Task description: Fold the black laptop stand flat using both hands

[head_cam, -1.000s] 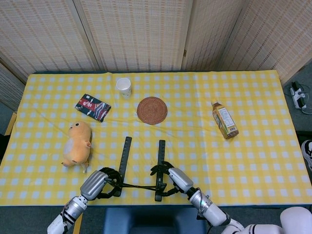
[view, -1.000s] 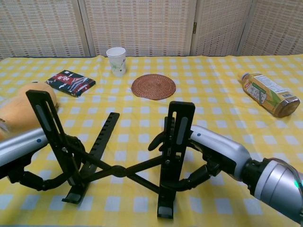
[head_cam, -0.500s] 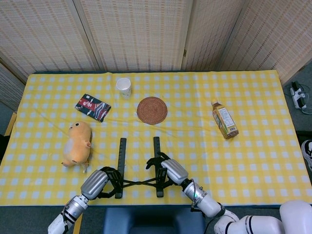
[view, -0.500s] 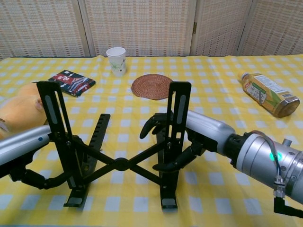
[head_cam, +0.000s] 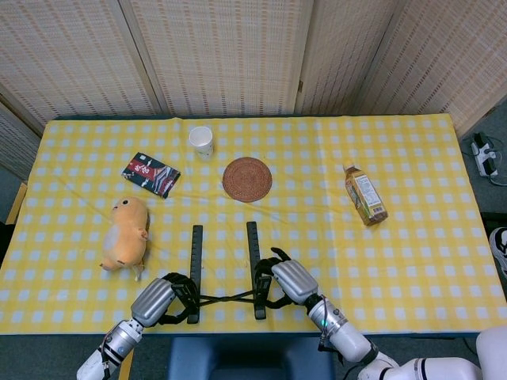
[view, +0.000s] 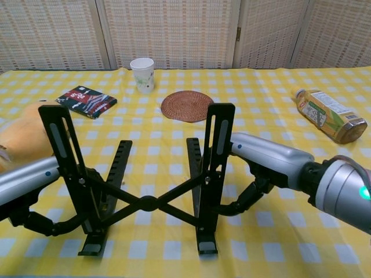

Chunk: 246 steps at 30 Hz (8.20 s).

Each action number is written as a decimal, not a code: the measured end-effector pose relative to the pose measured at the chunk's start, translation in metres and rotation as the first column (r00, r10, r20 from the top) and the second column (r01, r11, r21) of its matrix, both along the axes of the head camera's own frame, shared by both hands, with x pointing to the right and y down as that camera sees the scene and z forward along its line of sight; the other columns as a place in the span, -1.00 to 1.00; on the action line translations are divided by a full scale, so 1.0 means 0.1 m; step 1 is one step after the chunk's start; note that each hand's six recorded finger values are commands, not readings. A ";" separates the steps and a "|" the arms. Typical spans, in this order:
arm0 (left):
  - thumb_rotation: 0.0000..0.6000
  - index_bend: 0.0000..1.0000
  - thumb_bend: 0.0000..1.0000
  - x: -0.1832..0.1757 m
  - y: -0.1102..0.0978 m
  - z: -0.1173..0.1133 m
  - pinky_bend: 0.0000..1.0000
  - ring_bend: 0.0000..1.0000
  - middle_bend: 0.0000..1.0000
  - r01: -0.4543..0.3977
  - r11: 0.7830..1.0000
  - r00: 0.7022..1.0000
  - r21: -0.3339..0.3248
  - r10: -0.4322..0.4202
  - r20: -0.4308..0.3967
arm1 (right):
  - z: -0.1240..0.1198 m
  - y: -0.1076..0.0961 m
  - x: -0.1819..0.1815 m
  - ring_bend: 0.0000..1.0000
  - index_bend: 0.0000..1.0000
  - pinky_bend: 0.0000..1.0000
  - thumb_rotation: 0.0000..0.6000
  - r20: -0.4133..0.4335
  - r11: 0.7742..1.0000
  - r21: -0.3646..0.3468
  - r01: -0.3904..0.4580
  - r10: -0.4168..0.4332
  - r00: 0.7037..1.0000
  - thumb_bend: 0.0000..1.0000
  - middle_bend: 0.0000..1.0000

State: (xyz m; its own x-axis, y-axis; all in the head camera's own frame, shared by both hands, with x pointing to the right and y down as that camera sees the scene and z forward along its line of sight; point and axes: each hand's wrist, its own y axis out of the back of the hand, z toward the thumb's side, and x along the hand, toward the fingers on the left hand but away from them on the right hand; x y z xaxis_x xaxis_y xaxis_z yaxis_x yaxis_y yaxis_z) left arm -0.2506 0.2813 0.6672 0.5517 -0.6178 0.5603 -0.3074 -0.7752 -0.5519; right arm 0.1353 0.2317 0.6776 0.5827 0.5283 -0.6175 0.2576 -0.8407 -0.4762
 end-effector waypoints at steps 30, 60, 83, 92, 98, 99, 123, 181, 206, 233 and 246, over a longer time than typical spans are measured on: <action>1.00 0.19 -0.02 -0.03 0.01 0.03 -0.44 -0.37 -0.13 0.005 1.000 1.000 -0.005 -0.005 0.002 | 0.13 0.15 -0.01 -0.48 0.08 -0.89 1.00 0.001 0.998 -0.059 0.000 0.000 1.000 -0.47 -0.37; 1.00 0.19 -0.02 0.00 -0.13 0.02 -0.45 -0.38 -0.13 0.013 1.000 1.000 -0.009 -0.013 -0.012 | 0.09 0.24 -0.11 -0.45 0.22 -0.89 1.00 0.025 0.999 -0.043 0.033 -0.032 0.999 0.08 -0.33; 1.00 -0.50 -0.18 0.02 -0.08 -0.07 -0.59 -0.70 -0.47 -0.038 0.999 0.999 -0.004 0.038 -0.013 | -0.26 0.15 -0.16 -0.70 -0.92 -1.00 1.00 0.102 0.996 -0.008 0.091 -0.090 0.991 0.08 -0.67; 1.00 -0.52 -0.22 0.00 -0.11 -0.17 -0.59 -0.71 -0.48 -0.019 1.000 0.999 0.004 0.019 -0.035 | -0.42 0.10 -0.18 -0.70 -0.92 -1.00 1.00 0.151 0.996 0.011 0.088 -0.089 0.985 0.08 -0.67; 1.00 -0.58 -0.23 -0.07 -0.18 -0.31 -0.59 -0.76 -0.53 0.030 0.998 0.998 0.051 -0.027 -0.061 | -0.44 0.02 -0.17 -0.70 -0.92 -1.00 1.00 0.159 0.998 0.040 0.058 -0.063 0.985 0.08 -0.67; 1.00 -0.59 -0.23 -0.10 -0.20 -0.34 -0.60 -0.77 -0.54 0.043 0.997 0.997 0.061 -0.039 -0.065 | -0.44 0.00 -0.17 -0.70 -0.92 -1.00 1.00 0.160 0.998 0.044 0.050 -0.056 0.986 0.08 -0.67; 1.00 -0.67 -0.23 -0.59 -0.58 -0.67 -0.66 -0.85 -0.62 0.157 0.960 0.988 0.232 -0.154 -0.033 | -0.29 -0.76 0.01 -0.92 -1.00 -1.00 1.00 0.165 0.957 0.133 -0.258 0.235 0.958 0.08 -1.00; 1.00 -1.00 -0.59 -0.06 -1.69 0.87 -1.00 -1.00 -1.00 -0.460 0.848 0.775 0.265 0.238 0.585 | 0.14 -0.58 -0.10 -0.08 -0.26 -0.22 1.00 -0.366 0.583 0.656 0.480 -0.311 0.877 -0.63 0.00; 1.00 -1.00 -0.60 0.01 -1.63 1.00 -1.00 -1.00 -1.00 -0.413 0.879 0.803 0.236 0.230 0.550 | 0.56 -0.44 -0.34 0.05 -0.19 -0.17 1.00 -0.441 0.457 0.688 0.564 -0.354 0.825 -0.70 0.13; 1.00 -1.00 -0.60 0.06 -1.53 1.03 -1.00 -1.00 -1.00 -0.359 0.910 0.846 0.208 0.224 0.484 | 0.62 -0.34 -0.45 0.06 -0.19 -0.17 1.00 -0.429 0.421 0.708 0.567 -0.381 0.819 -0.70 0.13; 1.00 -1.00 -0.60 0.10 -1.50 1.01 -1.00 -1.00 -1.00 -0.337 0.921 0.866 0.194 0.222 0.448 | 0.57 -0.27 -0.58 0.05 -0.19 -0.17 1.00 -0.389 0.412 0.736 0.537 -0.391 0.834 -0.70 0.13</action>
